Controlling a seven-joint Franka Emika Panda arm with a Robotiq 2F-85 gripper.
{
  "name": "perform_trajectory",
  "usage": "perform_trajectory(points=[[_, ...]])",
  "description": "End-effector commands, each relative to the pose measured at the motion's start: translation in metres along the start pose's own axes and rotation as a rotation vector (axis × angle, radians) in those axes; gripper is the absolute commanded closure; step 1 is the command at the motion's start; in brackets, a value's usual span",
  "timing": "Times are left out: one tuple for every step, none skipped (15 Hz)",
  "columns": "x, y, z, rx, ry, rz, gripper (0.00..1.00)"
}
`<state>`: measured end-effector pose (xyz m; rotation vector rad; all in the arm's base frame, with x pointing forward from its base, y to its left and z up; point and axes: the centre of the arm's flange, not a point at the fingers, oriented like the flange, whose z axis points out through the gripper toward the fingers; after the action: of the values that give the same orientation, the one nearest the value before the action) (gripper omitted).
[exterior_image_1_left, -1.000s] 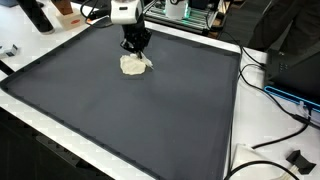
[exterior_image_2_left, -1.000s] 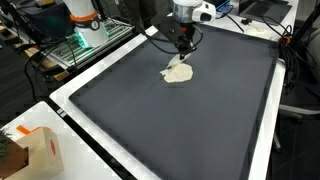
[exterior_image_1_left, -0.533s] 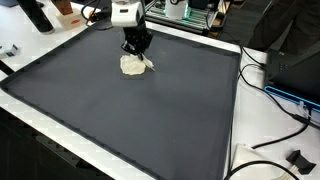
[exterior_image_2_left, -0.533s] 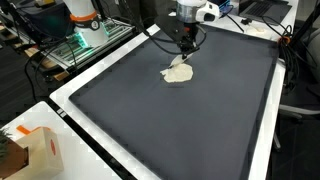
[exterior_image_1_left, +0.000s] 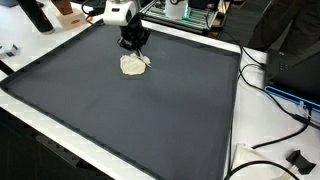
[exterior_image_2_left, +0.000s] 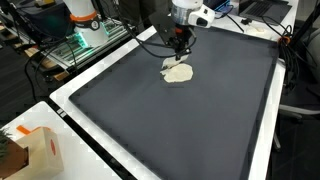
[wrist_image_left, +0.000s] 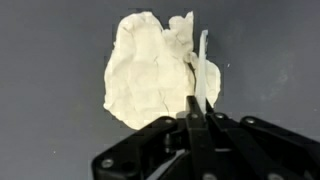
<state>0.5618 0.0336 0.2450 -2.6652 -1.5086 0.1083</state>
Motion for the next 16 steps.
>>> perform_trajectory(points=[[-0.028,-0.01,0.026,0.075,-0.085,0.053,0.99],[-0.031,-0.011,0.025,0.085,-0.095,0.058,0.99],[-0.033,-0.011,0.023,0.096,-0.107,0.065,0.99],[-0.034,-0.012,0.022,0.107,-0.114,0.065,0.99],[-0.035,-0.014,0.019,0.115,-0.122,0.071,0.99],[-0.035,-0.015,0.017,0.123,-0.125,0.07,0.99],[-0.035,-0.018,0.014,0.129,-0.128,0.069,0.99],[-0.035,-0.02,0.009,0.124,-0.131,0.071,0.99],[-0.034,-0.023,0.005,0.117,-0.129,0.071,0.99],[-0.034,-0.025,0.002,0.111,-0.129,0.068,0.99],[-0.034,-0.028,-0.003,0.103,-0.128,0.068,0.99],[-0.033,-0.031,-0.006,0.099,-0.13,0.072,0.99],[-0.033,-0.035,-0.012,0.089,-0.123,0.084,0.99],[-0.032,-0.038,-0.016,0.079,-0.116,0.095,0.99],[-0.032,-0.04,-0.022,0.066,-0.106,0.113,0.99],[-0.031,-0.042,-0.028,0.053,-0.099,0.129,0.99]])
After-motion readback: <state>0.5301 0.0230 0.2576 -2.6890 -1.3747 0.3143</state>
